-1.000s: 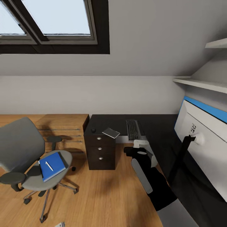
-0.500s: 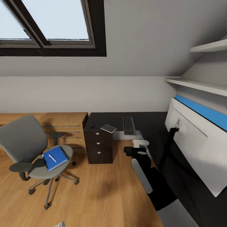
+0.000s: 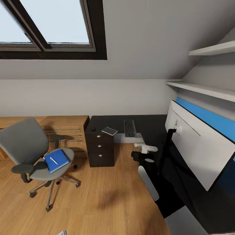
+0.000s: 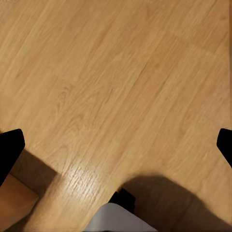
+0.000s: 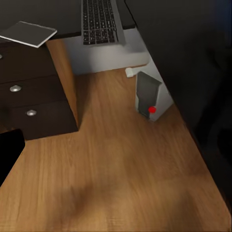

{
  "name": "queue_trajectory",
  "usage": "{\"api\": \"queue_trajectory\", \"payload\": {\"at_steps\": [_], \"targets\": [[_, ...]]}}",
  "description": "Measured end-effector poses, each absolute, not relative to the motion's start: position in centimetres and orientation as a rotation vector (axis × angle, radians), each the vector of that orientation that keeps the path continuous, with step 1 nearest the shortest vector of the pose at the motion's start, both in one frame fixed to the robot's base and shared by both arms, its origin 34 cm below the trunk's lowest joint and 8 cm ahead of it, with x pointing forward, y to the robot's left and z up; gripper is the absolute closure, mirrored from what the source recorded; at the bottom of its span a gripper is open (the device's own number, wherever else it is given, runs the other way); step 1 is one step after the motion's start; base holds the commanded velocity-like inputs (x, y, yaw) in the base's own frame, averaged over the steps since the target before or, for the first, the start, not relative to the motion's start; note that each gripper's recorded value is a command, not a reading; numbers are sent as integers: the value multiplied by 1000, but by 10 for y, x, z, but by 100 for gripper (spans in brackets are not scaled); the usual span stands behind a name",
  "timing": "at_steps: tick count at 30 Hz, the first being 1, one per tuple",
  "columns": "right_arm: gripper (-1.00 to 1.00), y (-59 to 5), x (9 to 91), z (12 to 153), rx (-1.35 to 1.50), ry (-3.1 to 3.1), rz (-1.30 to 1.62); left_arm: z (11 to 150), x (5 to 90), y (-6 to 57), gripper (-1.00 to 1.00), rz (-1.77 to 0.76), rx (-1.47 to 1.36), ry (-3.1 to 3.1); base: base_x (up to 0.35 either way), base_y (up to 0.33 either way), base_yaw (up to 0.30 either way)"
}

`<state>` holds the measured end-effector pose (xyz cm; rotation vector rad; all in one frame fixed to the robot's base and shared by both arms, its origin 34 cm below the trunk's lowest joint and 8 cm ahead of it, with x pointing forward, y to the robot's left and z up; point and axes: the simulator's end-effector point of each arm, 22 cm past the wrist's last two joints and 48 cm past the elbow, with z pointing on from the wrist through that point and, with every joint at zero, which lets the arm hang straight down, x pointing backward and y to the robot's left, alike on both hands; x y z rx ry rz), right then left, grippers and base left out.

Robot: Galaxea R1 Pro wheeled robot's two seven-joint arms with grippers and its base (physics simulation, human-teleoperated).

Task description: In the bedroom, organize the workspace by keeping the computer under the desk, ensuring the monitor is on the desk, placing the keyboard on the desk next to the monitor, placing the mouse on the desk next to the keyboard, moving the folder from the swivel chair onto the desk next to the mouse, stacking the notebook on top of the folder with the pen on top of the notebook, and positioning the swivel chair next to the desk.

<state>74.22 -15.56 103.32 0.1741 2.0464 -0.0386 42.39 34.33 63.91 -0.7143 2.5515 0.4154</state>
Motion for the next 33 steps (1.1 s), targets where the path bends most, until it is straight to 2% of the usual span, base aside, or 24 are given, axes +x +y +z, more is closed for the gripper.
{"api": "queue_trajectory", "payload": {"at_steps": [9,15,24,29,33], "targets": [[-100,-175,749,1033,226,1986,-62,638,419,343,-100,419,-712,2560,-3,-4,-225],[-100,-178,749,1035,231,1976,-66,639,420,343,-100,418,-711,2558,13,-187,-202],[-100,-188,751,1037,236,1955,-82,639,420,343,-100,418,-710,2555,48,-263,-36],[-100,-208,757,1032,221,1919,-108,639,420,344,-100,419,-710,2555,7,-57,-4],[-100,-193,764,1032,84,1887,-69,639,420,344,-100,419,-709,2555,1,-9,-1]]}}
